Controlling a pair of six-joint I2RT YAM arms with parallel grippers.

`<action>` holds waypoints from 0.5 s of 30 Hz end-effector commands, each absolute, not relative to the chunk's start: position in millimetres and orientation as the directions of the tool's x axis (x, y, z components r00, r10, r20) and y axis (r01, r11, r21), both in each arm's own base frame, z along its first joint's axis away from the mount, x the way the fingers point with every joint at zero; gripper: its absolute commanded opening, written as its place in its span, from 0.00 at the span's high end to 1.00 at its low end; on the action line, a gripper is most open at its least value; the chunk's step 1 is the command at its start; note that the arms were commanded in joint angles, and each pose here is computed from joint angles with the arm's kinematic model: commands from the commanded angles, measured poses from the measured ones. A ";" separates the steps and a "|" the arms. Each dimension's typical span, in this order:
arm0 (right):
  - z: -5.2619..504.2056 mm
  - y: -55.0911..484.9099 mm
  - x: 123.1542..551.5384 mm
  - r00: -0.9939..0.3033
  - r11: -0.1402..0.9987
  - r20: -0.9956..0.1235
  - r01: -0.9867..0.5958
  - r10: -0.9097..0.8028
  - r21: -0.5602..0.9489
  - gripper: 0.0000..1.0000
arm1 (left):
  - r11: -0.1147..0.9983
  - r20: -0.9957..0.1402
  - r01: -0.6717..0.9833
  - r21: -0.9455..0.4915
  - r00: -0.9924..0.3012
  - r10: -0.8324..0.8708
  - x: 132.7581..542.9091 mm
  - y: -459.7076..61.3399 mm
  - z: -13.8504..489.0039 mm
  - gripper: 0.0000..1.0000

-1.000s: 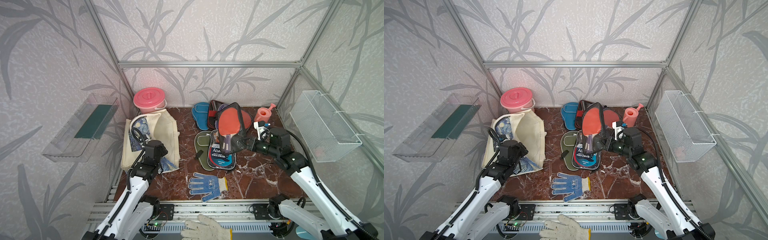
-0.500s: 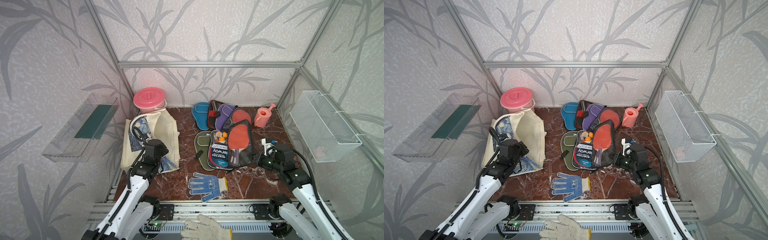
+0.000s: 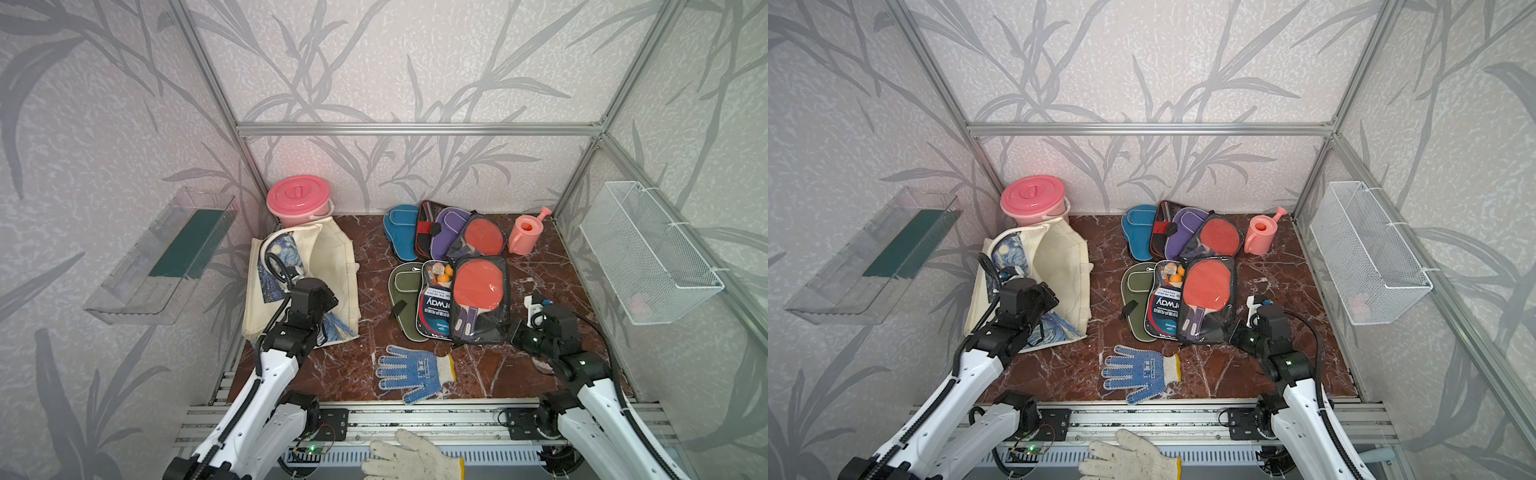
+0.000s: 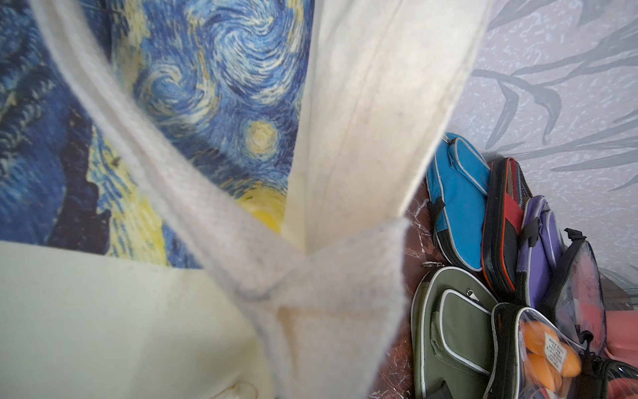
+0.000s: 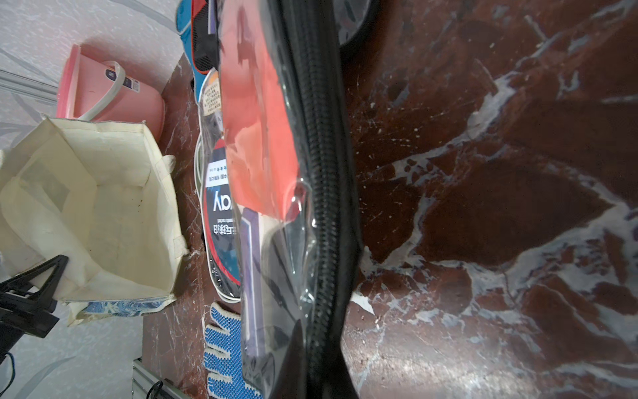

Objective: Remove the ping pong set from the canvas bag
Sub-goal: Place the ping pong set at the ping pong set.

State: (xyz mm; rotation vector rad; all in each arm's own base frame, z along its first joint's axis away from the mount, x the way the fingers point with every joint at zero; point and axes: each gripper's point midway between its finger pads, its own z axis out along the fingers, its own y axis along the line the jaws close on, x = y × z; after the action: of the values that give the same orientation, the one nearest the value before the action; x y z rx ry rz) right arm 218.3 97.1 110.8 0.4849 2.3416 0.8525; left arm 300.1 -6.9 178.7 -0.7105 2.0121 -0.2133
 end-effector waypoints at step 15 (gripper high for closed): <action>55.5 65.7 224.0 -0.697 0.765 -0.419 0.294 0.582 0.573 0.88 | 0.810 -0.741 -0.317 -0.493 -0.335 -0.582 302.1 -16.3 212.9 1.00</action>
State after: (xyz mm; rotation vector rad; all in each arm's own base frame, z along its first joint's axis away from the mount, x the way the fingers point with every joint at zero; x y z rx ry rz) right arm 218.4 80.6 64.7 0.6206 2.3841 0.7367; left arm 299.3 -14.2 184.8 -0.6863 2.0100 -0.2689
